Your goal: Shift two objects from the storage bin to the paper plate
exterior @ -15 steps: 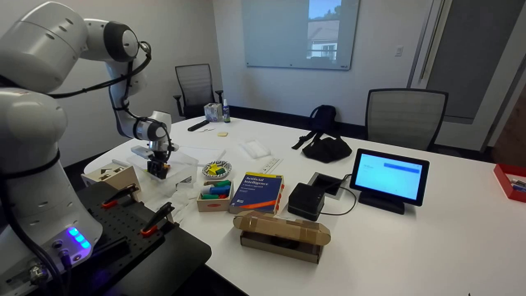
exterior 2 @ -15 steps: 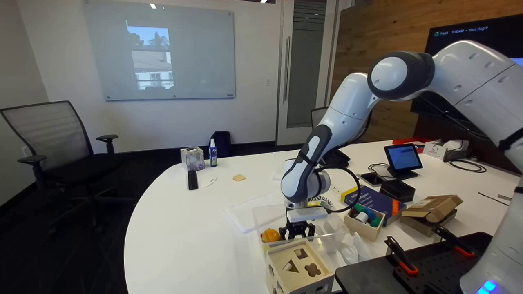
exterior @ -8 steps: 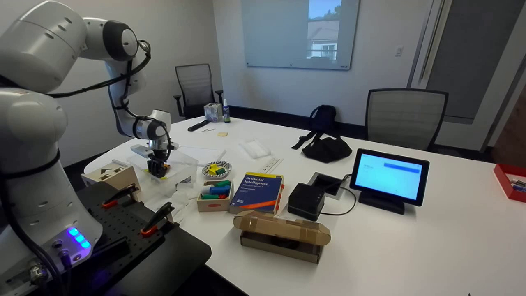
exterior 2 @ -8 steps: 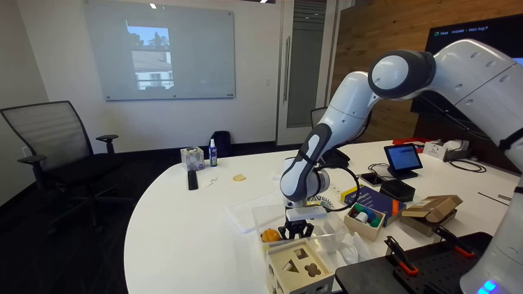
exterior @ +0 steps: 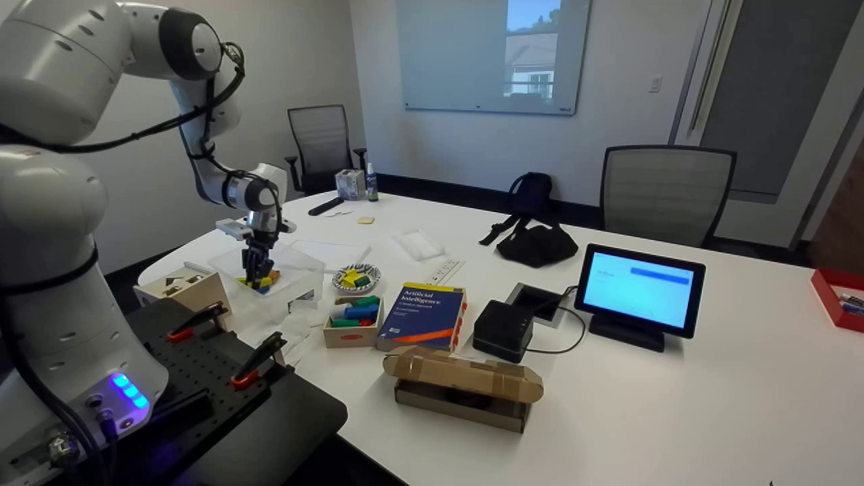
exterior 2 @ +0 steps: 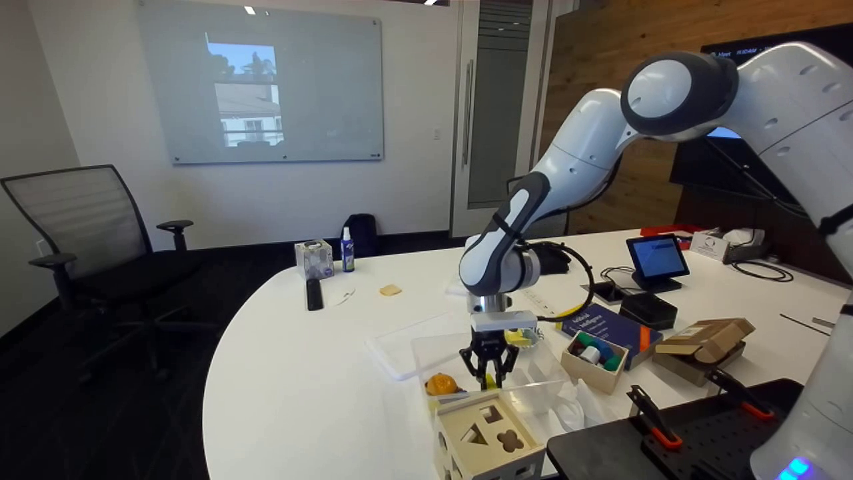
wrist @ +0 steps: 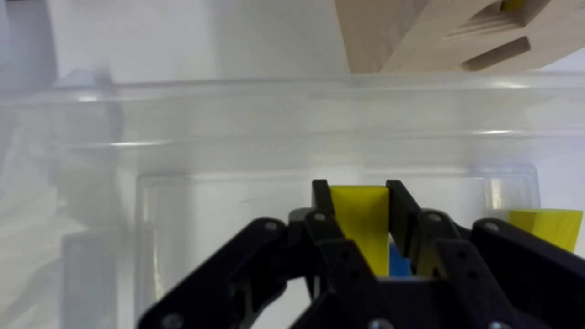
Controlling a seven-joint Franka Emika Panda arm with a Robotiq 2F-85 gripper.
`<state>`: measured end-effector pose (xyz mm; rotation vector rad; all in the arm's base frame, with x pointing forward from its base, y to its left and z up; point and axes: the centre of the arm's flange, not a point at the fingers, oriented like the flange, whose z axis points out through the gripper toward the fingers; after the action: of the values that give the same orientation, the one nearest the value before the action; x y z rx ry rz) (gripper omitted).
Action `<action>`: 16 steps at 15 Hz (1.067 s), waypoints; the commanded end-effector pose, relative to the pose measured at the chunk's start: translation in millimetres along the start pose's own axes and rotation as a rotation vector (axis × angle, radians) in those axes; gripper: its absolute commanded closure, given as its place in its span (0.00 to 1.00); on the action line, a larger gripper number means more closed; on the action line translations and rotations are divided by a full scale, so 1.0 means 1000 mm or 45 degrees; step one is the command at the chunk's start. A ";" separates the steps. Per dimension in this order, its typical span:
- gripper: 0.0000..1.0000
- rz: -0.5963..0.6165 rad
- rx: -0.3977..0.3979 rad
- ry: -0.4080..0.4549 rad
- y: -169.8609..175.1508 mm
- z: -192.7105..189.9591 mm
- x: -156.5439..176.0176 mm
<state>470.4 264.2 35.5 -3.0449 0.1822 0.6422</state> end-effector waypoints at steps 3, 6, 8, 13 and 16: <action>0.92 0.089 0.031 0.062 0.028 -0.083 -0.019; 0.92 0.117 0.055 0.142 0.043 -0.109 0.003; 0.92 0.168 0.078 0.178 0.055 -0.123 0.020; 0.92 0.303 0.133 0.259 0.087 -0.154 0.066; 0.92 0.381 0.141 0.305 0.100 -0.158 0.095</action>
<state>581.6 150.2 152.2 -3.0136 0.5580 0.3090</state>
